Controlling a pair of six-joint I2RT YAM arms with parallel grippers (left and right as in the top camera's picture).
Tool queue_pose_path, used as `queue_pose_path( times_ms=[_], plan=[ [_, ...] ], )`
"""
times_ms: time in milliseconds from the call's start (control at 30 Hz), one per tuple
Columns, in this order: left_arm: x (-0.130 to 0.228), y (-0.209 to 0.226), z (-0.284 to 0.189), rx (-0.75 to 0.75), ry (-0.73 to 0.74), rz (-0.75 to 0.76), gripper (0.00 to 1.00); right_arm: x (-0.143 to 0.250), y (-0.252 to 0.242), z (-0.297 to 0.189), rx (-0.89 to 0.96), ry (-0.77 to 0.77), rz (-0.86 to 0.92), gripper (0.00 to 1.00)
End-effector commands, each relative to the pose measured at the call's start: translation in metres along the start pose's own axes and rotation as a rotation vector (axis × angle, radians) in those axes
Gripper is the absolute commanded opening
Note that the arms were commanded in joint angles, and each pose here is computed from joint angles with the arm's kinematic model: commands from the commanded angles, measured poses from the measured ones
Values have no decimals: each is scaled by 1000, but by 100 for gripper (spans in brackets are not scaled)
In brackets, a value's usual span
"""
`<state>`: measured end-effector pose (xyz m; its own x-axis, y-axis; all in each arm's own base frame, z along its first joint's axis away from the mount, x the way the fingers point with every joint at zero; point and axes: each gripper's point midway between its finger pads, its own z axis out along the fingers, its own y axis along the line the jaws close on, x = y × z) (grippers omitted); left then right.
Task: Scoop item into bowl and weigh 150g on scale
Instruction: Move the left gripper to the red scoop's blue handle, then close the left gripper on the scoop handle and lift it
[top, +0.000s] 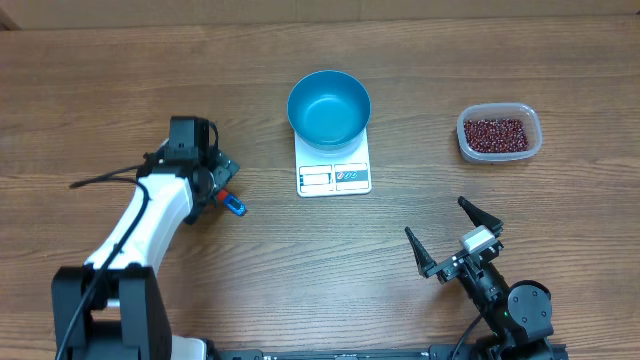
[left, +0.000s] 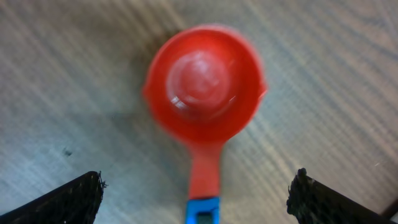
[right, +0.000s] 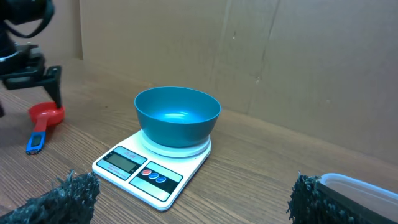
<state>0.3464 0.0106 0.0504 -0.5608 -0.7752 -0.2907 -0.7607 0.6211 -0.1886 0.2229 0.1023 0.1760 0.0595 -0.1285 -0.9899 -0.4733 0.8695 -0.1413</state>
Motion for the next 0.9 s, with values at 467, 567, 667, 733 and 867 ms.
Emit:
queue_pose_path(
  times_ms=[467, 567, 667, 733, 867],
  plan=[
    [-5, -10, 26, -50, 36, -64, 84, 2, -2, 0, 14, -2, 3, 100],
    [-4, -9, 30, -56, 38, -67, 81, 2, -2, 0, 14, -2, 3, 100],
    [-4, -10, 36, -57, 41, -70, 78, 2, -2, 0, 14, -2, 3, 100],
    [-3, -10, 41, -61, 45, -73, 77, 2, -2, 0, 14, -2, 3, 100],
    [0, -10, 45, -65, 56, -90, 69, 2, -2, 0, 14, -2, 2, 100]
  ],
)
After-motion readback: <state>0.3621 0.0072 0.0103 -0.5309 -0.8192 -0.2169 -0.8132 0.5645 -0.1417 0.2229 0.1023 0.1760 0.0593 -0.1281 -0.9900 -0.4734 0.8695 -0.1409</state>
